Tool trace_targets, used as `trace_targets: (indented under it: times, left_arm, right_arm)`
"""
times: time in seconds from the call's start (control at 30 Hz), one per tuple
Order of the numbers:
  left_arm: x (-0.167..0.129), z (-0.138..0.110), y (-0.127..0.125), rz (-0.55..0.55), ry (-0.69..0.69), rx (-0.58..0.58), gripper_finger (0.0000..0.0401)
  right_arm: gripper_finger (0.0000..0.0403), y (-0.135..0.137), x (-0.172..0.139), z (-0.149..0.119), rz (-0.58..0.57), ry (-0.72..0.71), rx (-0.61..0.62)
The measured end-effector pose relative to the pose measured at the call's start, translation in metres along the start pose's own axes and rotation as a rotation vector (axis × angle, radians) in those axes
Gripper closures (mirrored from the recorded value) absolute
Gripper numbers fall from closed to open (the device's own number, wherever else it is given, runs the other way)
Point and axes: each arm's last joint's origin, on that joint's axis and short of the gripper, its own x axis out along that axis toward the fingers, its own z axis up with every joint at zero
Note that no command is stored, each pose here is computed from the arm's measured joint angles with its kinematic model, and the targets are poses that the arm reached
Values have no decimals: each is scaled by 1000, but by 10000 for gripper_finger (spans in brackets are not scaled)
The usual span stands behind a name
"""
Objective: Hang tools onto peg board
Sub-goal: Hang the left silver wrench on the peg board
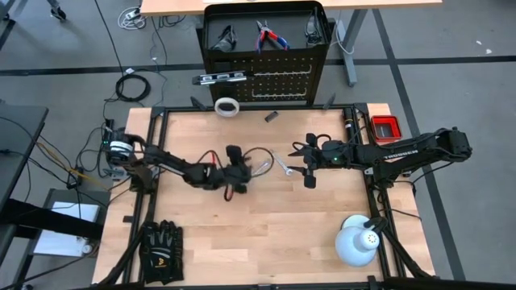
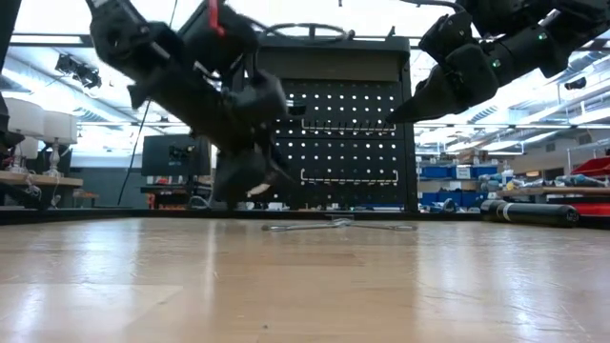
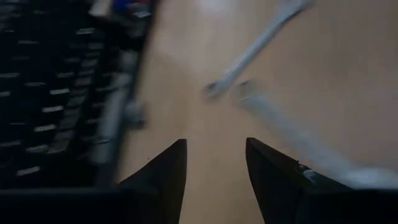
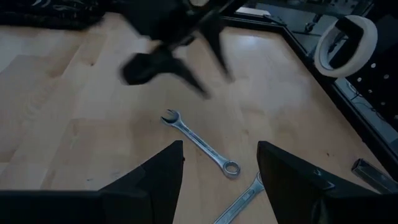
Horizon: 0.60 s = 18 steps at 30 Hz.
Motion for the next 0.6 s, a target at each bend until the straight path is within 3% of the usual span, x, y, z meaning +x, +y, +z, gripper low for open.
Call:
trace_targets:
  times: [0.13,0.23,0.43,0.6]
  left_arm:
    - [-2,18,0,-194,58,-185,234]
    - [0,25,7,-282,167,-339,234]
    - [8,20,16,-356,314,-565,234]
    - [15,19,20,-350,306,-653,234]
  right_arm:
    - [190,0,0,1,-1,-8,1]
    - [190,0,0,1,-2,-11,1]
    - [190,0,0,1,-2,-14,17]
    - [190,0,0,2,-3,-18,15]
